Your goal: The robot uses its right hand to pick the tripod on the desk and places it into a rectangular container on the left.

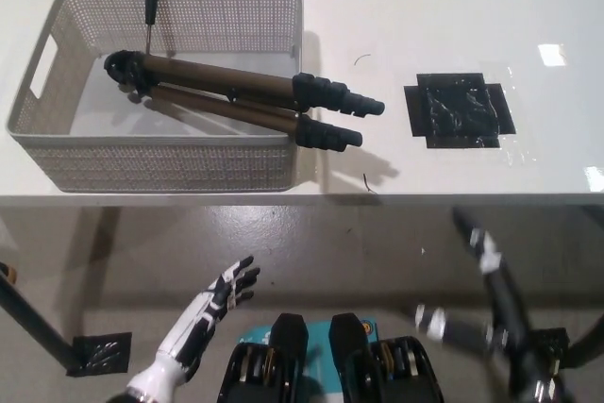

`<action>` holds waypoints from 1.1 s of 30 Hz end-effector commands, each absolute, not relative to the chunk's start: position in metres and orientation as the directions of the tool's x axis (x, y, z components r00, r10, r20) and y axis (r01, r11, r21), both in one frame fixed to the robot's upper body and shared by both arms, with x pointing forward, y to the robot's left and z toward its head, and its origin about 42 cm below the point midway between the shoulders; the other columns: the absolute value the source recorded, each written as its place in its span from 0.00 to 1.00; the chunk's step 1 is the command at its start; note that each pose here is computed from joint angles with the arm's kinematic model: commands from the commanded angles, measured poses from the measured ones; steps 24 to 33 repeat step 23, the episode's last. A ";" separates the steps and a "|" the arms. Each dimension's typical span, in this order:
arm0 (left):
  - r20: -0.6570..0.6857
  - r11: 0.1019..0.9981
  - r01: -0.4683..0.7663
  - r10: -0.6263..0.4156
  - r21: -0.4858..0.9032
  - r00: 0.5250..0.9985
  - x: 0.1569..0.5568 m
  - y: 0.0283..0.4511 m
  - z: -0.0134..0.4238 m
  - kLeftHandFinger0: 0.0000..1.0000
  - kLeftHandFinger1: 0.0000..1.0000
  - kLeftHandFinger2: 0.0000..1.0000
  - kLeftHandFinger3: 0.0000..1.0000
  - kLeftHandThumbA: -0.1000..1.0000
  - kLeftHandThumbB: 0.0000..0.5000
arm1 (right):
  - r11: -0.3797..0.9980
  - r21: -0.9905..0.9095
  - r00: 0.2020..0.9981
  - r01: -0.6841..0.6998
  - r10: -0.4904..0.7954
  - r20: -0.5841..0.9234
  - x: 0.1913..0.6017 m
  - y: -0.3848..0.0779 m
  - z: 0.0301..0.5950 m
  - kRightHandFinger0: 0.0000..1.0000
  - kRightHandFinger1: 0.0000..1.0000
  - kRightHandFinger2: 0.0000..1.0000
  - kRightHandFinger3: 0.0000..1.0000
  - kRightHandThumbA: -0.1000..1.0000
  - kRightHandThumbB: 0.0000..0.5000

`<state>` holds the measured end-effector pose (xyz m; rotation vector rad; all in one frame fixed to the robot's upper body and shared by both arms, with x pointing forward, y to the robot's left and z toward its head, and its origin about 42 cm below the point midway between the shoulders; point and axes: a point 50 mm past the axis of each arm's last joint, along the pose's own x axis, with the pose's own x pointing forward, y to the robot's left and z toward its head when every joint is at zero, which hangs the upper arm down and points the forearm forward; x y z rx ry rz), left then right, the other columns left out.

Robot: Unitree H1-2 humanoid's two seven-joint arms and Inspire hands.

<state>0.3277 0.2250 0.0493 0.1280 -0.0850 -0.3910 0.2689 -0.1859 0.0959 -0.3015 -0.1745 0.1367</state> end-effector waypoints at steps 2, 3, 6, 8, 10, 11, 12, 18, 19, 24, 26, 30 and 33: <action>0.158 0.931 0.328 -0.352 0.161 0.922 0.357 0.229 0.080 1.00 1.00 1.00 1.00 1.00 1.00 | 0.985 -0.162 0.907 -0.054 0.116 0.404 0.257 -0.165 0.109 1.00 1.00 1.00 1.00 1.00 0.41; 0.159 0.931 0.326 -0.351 0.163 0.923 0.357 0.229 0.080 1.00 1.00 1.00 1.00 1.00 1.00 | 0.985 -0.163 0.915 -0.050 0.111 0.388 0.258 -0.165 0.104 1.00 1.00 1.00 1.00 1.00 0.37; 0.172 0.932 0.322 -0.349 0.166 0.921 0.362 0.229 0.082 1.00 1.00 1.00 1.00 1.00 1.00 | 0.987 -0.146 0.929 -0.074 0.121 0.351 0.263 -0.166 0.095 1.00 1.00 1.00 1.00 1.00 0.55; 0.168 0.931 0.323 -0.350 0.167 0.921 0.360 0.230 0.082 1.00 1.00 1.00 1.00 1.00 1.00 | 0.988 -0.135 0.937 -0.082 0.122 0.328 0.263 -0.167 0.089 1.00 1.00 1.00 1.00 1.00 0.56; 0.166 0.931 0.326 -0.352 0.163 0.921 0.357 0.228 0.081 1.00 1.00 1.00 1.00 1.00 1.00 | 0.986 -0.131 0.941 -0.100 0.137 0.311 0.262 -0.171 0.085 1.00 1.00 1.00 1.00 1.00 0.51; 0.166 0.931 0.328 -0.353 0.161 0.921 0.357 0.228 0.080 1.00 1.00 1.00 1.00 1.00 1.00 | 0.985 -0.128 0.942 -0.112 0.146 0.302 0.263 -0.172 0.083 1.00 1.00 1.00 1.00 1.00 0.50; 0.168 0.930 0.329 -0.355 0.163 0.920 0.357 0.229 0.081 1.00 1.00 1.00 1.00 1.00 1.00 | 0.986 -0.124 0.943 -0.114 0.147 0.300 0.264 -0.172 0.082 1.00 1.00 1.00 1.00 1.00 0.50; 0.169 0.932 0.324 -0.350 0.163 0.921 0.358 0.230 0.081 1.00 1.00 1.00 1.00 1.00 1.00 | 0.978 -0.133 0.943 -0.163 0.194 0.271 0.271 -0.170 0.075 1.00 1.00 1.00 1.00 1.00 0.47; 0.169 0.933 0.323 -0.349 0.161 0.922 0.358 0.230 0.081 1.00 1.00 1.00 1.00 1.00 1.00 | 0.976 -0.134 0.941 -0.171 0.202 0.270 0.272 -0.170 0.075 1.00 1.00 1.00 1.00 1.00 0.51; 0.180 0.934 0.317 -0.344 0.163 0.921 0.360 0.231 0.083 1.00 1.00 1.00 1.00 1.00 1.00 | 0.968 -0.145 0.933 -0.204 0.237 0.271 0.279 -0.170 0.076 1.00 1.00 1.00 1.00 1.00 0.59; 0.180 0.934 0.317 -0.344 0.163 0.921 0.360 0.231 0.083 1.00 1.00 1.00 1.00 1.00 1.00 | 0.968 -0.145 0.933 -0.204 0.237 0.271 0.279 -0.170 0.076 1.00 1.00 1.00 1.00 1.00 0.59; 0.180 0.934 0.317 -0.344 0.163 0.921 0.360 0.231 0.083 1.00 1.00 1.00 1.00 1.00 1.00 | 0.968 -0.145 0.933 -0.204 0.237 0.271 0.279 -0.170 0.076 1.00 1.00 1.00 1.00 1.00 0.59; 0.180 0.934 0.317 -0.344 0.163 0.921 0.360 0.231 0.083 1.00 1.00 1.00 1.00 1.00 1.00 | 0.968 -0.145 0.933 -0.204 0.237 0.271 0.279 -0.170 0.076 1.00 1.00 1.00 1.00 1.00 0.59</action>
